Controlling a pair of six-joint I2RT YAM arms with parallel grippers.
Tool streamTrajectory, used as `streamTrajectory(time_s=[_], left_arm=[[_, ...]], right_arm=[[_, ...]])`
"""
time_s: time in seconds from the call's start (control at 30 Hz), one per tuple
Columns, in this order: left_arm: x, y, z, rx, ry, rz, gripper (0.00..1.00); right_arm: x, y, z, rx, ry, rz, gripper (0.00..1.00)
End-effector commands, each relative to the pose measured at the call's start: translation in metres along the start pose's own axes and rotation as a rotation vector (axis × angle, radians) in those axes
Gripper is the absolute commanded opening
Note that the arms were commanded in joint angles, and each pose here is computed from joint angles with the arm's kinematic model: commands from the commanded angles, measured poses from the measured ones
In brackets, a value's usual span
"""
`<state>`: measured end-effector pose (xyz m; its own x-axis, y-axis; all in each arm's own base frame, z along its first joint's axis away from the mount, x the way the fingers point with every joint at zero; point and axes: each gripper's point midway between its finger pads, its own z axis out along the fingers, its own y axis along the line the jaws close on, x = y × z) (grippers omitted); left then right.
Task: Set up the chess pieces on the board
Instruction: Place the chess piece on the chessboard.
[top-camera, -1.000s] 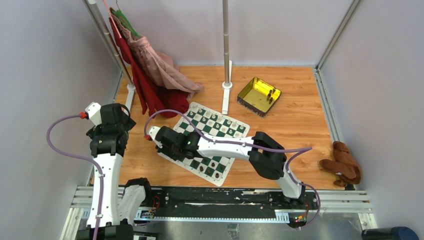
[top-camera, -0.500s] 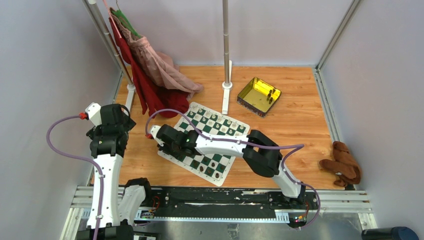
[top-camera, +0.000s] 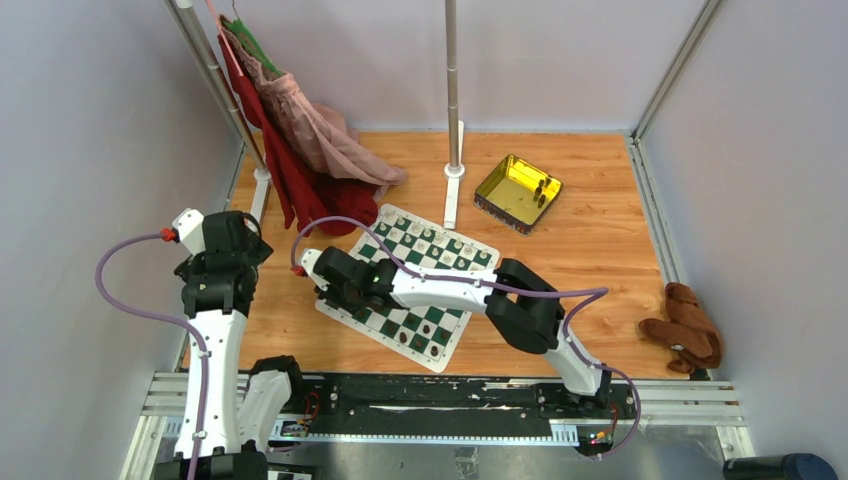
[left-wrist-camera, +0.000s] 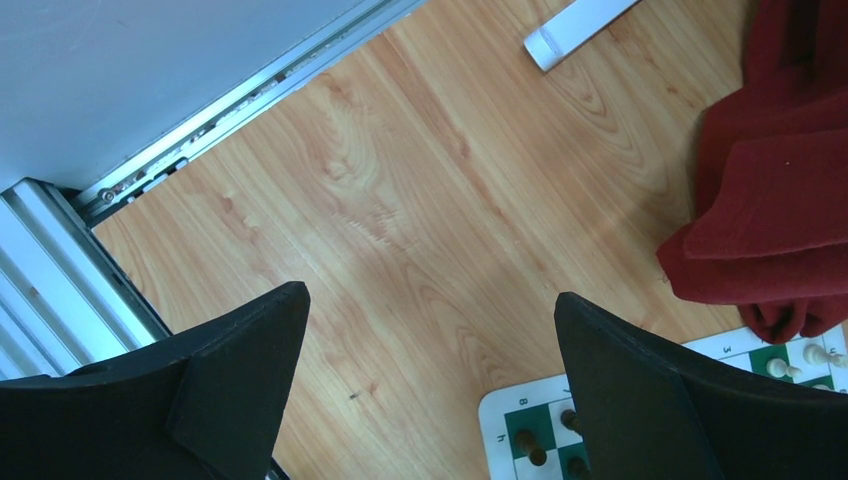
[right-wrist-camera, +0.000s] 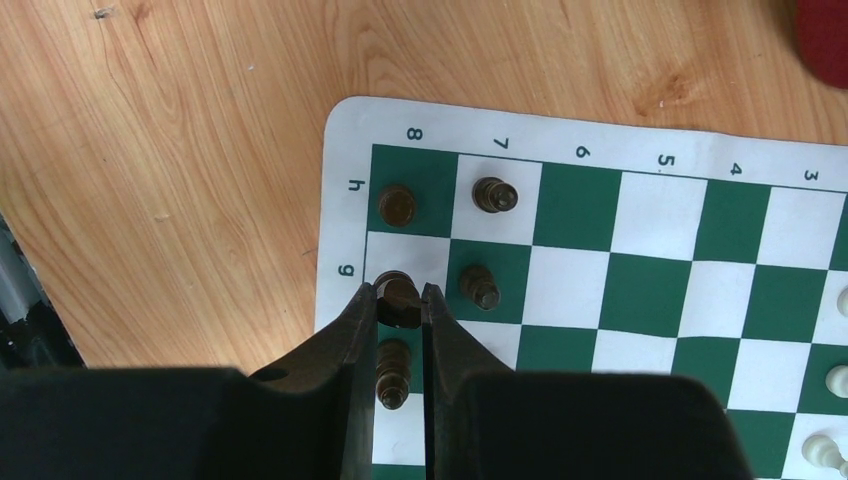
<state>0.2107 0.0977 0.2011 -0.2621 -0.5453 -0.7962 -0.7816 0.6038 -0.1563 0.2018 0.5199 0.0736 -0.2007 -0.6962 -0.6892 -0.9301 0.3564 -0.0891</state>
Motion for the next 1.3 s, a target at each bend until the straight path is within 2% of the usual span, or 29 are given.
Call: streamTrajectory(time_s=[0.0,0.97,1.07,1.23,1.27], left_arm=[[-0.001,0.005,0.001,-0.018,-0.017,-0.021,1.0],[0.009,0.009,0.002,-0.017,-0.004,-0.023,1.0],[0.01,0.009,0.003,-0.018,-0.003,-0.023,1.0],[0.012,0.01,0.003,-0.019,0.003,-0.021,1.0],[0.012,0.01,0.003,-0.019,0.003,-0.022,1.0]], right_arm=[[0.001,-0.006,0.007,-0.001,-0.008,-0.001,0.02],[0.024,-0.002,0.019,-0.023,0.027,0.024,0.03],[0.026,-0.002,0.019,-0.023,0.029,0.022,0.1],[0.024,-0.003,0.016,-0.021,0.02,0.018,0.39],[0.023,-0.003,0.015,-0.022,0.018,0.015,0.4]])
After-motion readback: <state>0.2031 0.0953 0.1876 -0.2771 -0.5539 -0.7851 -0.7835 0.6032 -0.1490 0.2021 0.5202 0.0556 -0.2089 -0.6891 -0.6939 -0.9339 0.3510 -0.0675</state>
